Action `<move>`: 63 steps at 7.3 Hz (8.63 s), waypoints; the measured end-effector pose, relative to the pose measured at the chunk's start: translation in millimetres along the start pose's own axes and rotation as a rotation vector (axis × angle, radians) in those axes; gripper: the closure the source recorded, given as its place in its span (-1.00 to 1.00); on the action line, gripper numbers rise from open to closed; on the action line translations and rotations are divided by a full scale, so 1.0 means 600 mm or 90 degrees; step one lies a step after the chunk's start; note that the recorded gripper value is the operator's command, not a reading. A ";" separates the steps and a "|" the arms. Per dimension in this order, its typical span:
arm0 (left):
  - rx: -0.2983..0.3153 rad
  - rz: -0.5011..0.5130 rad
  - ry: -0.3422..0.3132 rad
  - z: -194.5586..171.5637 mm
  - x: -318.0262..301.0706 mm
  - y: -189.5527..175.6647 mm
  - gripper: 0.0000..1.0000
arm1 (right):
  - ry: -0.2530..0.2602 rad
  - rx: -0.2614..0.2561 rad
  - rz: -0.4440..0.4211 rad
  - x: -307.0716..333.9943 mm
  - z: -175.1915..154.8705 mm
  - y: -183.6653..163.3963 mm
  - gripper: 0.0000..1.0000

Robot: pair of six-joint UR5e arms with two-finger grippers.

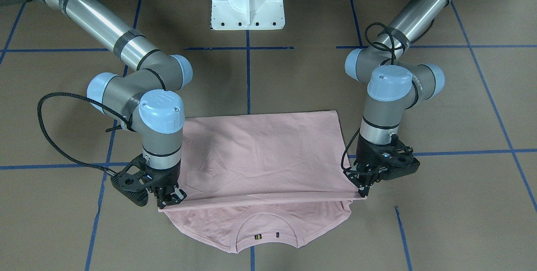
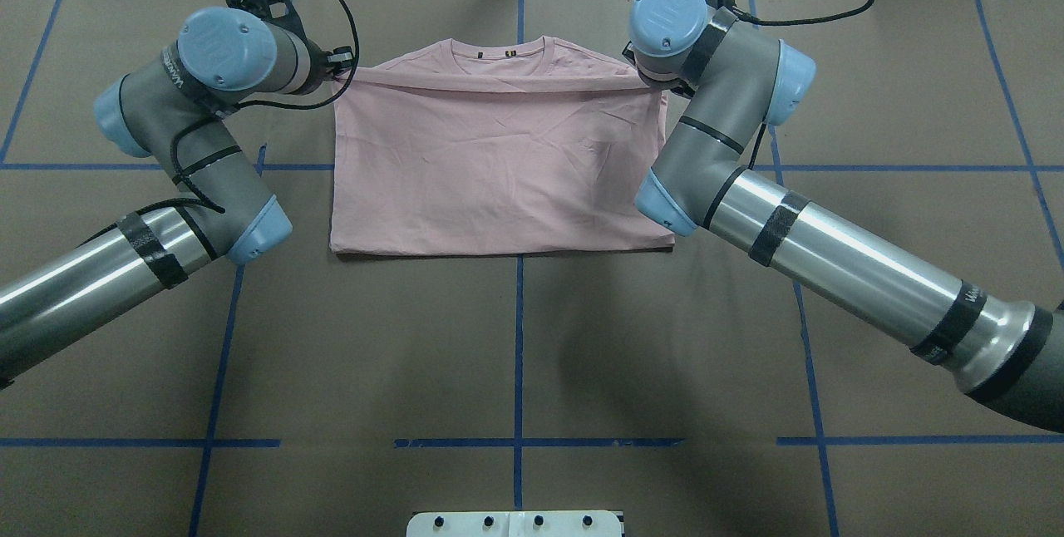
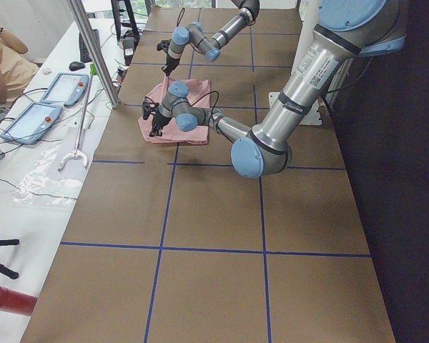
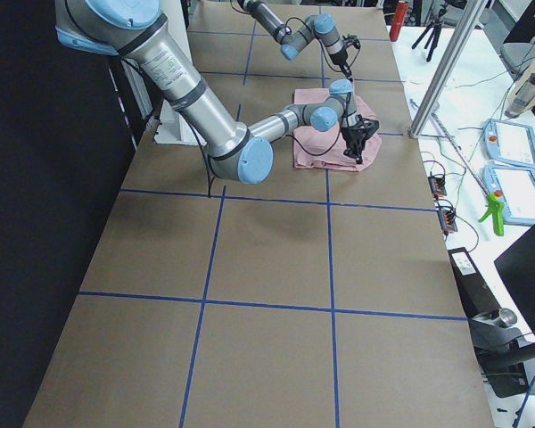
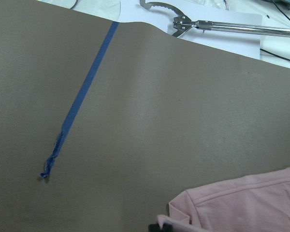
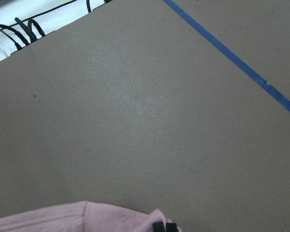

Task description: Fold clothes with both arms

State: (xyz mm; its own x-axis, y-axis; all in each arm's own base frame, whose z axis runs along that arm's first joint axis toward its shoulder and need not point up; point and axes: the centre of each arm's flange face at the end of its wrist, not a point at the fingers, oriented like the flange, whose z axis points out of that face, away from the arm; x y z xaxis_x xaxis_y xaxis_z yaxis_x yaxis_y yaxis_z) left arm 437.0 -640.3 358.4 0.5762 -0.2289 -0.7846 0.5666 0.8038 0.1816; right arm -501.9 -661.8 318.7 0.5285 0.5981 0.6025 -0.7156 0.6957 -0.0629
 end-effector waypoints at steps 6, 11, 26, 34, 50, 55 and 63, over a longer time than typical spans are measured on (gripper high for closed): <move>0.003 -0.006 0.020 0.005 -0.001 0.007 -0.02 | -0.049 0.000 -0.008 -0.017 -0.057 0.022 -0.33; -0.018 -0.024 0.118 -0.021 -0.006 0.005 -0.14 | -0.094 -0.095 -0.006 0.235 -0.131 0.107 -0.50; -0.023 -0.032 0.123 -0.025 -0.003 0.009 -0.13 | -0.050 -0.153 0.048 0.267 -0.102 0.255 1.00; -0.115 -0.017 0.217 -0.183 -0.041 0.048 -0.12 | -0.083 -0.200 0.043 0.365 -0.263 0.204 1.00; -0.234 -0.012 0.191 -0.227 -0.018 0.080 -0.99 | 0.080 -0.351 -0.038 0.520 -0.383 0.367 1.00; -0.317 -0.054 0.211 -0.285 0.028 0.150 -0.99 | 0.124 -0.415 -0.083 0.566 -0.450 0.480 -1.00; -0.386 -0.106 0.056 -0.262 0.065 0.421 -0.55 | -0.043 -0.281 0.020 0.357 -0.427 0.207 -1.00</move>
State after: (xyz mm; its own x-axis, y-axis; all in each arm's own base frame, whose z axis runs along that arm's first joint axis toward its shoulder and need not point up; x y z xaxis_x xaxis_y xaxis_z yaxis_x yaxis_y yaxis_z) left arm 510.1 -359.6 280.6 0.4440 -0.3528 -0.8236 0.1949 0.9352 -0.2956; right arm -360.3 -345.6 235.9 0.4678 0.6048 0.6445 -0.4597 0.7893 -0.4070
